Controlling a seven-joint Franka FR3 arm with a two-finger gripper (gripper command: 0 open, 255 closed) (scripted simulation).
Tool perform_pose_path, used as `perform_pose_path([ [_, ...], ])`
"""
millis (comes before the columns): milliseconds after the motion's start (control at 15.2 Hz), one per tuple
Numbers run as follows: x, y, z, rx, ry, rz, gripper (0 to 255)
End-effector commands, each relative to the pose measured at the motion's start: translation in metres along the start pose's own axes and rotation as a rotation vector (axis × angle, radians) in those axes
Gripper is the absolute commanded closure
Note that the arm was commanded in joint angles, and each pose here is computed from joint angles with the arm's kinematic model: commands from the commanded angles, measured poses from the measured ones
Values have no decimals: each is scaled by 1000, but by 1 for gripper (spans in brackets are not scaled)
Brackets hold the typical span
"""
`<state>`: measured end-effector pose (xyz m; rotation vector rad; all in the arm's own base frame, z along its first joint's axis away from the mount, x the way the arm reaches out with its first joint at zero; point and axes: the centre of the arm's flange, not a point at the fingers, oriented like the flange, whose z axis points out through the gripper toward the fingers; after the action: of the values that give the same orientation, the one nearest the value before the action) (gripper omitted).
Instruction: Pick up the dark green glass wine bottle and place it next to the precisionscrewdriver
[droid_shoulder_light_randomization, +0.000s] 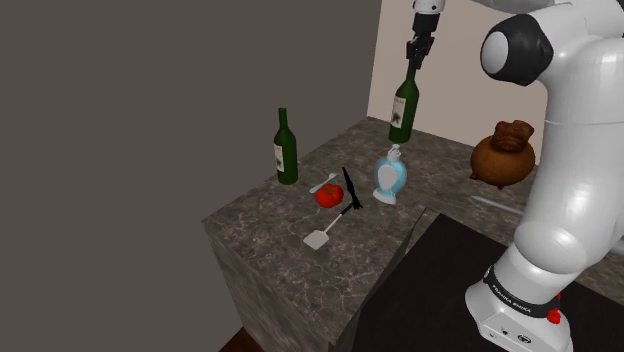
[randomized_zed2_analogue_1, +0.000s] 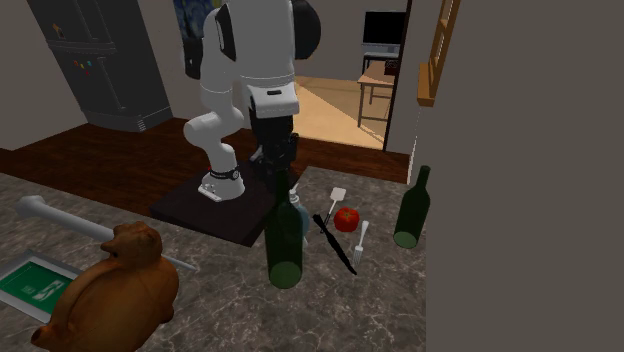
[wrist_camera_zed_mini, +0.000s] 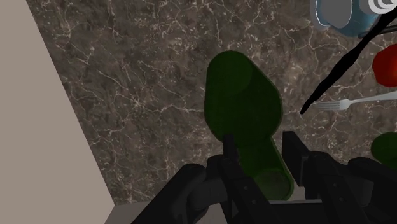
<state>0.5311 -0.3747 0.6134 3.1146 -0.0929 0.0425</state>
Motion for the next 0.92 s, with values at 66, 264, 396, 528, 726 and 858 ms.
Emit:
perform_pose_path([
  [66,0,0,-16,0,0,0,255],
  [264,-12,0,-23,0,0,0,255],
  [396,-39,1,-24,0,0,0,255],
  [528,-65,2,-25,0,0,0,255],
  [726,-105,3,-26,0,0,0,255],
  [858,-131,4,-26,0,0,0,255],
])
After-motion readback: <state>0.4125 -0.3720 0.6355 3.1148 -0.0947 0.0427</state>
